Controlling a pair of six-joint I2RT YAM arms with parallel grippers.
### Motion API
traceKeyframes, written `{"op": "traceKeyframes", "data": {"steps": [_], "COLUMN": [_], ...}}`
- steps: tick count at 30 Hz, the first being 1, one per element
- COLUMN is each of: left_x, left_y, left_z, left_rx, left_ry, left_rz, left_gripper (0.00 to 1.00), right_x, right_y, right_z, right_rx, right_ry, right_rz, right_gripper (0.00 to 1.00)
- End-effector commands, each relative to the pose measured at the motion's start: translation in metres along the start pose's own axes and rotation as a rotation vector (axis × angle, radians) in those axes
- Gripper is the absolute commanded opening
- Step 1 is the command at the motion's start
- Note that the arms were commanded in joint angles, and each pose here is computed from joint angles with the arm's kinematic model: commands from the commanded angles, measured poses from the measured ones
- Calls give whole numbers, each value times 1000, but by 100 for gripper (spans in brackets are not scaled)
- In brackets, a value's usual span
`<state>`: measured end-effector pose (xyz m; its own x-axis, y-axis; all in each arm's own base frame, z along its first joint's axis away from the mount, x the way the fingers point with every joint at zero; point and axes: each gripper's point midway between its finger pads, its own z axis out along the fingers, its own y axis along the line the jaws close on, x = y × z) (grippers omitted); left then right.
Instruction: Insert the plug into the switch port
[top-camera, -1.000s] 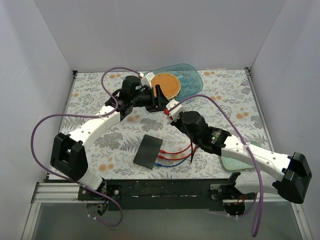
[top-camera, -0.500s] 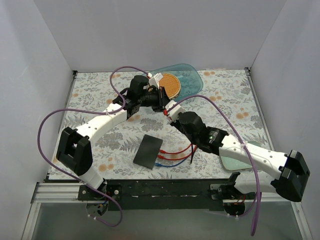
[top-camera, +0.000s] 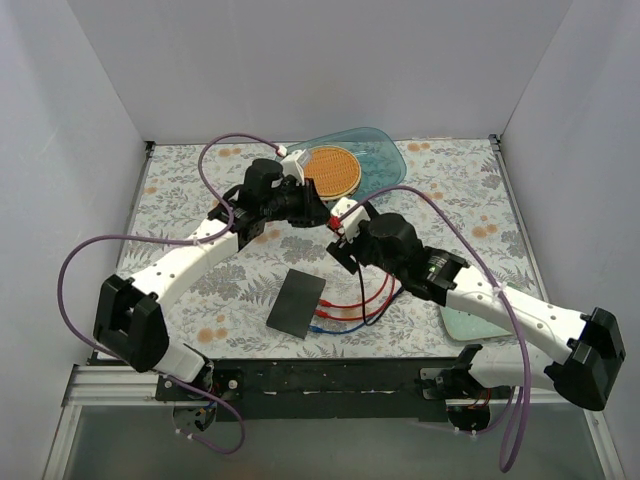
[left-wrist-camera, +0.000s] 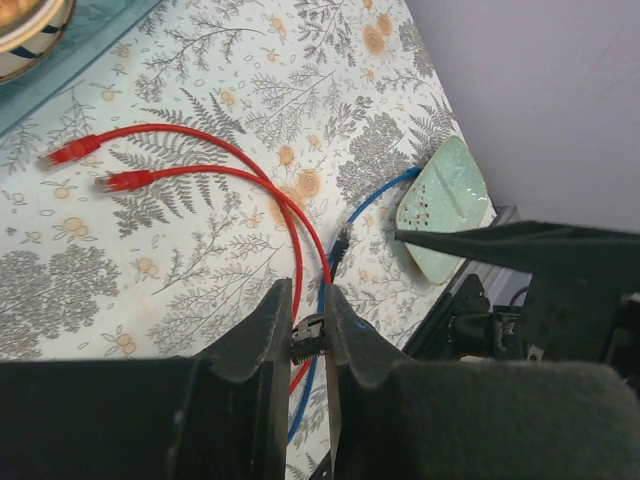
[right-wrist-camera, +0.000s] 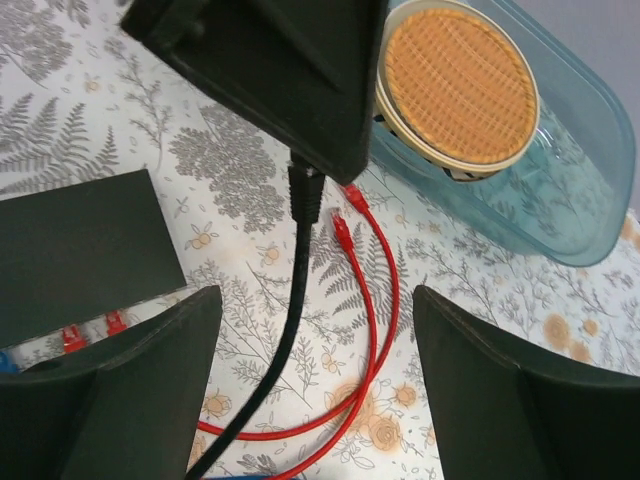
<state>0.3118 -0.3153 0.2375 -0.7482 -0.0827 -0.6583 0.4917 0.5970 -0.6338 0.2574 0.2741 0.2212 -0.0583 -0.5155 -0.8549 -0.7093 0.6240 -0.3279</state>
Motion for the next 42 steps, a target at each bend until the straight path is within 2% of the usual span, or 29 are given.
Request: {"op": "traceKeyframes", "data": {"steps": [1, 5, 8, 14, 17, 25, 28, 34, 42], "left_x": [-18, -15, -8, 0, 0, -3, -2, 0, 5], "left_y": [-14, -30, -45, -76, -83, -99, -103, -111, -112], "left_z": [-30, -46, -54, -67, -71, -83, -85, -94, -97], "left_rx": [41, 121, 206, 390, 429, 487, 506, 543, 555], "left_ry": [-120, -158, -160, -163, -166, -185, -183, -188, -183], "left_rz": [199, 297, 356, 426, 441, 468, 469, 488, 505], "left_gripper": [0, 0, 0, 0, 0, 0, 0, 0, 0], "right_x": [-48, -64, -75, -89, -95, -100, -99, -95, -105], "right_y": [7, 6, 13, 21, 29, 28, 27, 26, 25], "right_z": [-18, -34, -50, -65, -71, -68, -65, -62, -82], "right_rx": [-185, -316, -478, -620, -697, -725, -724, -730, -845], "right_ry": [-163, -265, -342, -413, -437, -455, -445, -437, -508], "right_rz": [60, 112, 142, 163, 181, 213, 235, 257, 295], "right_gripper": [84, 84, 83, 78, 75, 58, 48, 41, 41]}}
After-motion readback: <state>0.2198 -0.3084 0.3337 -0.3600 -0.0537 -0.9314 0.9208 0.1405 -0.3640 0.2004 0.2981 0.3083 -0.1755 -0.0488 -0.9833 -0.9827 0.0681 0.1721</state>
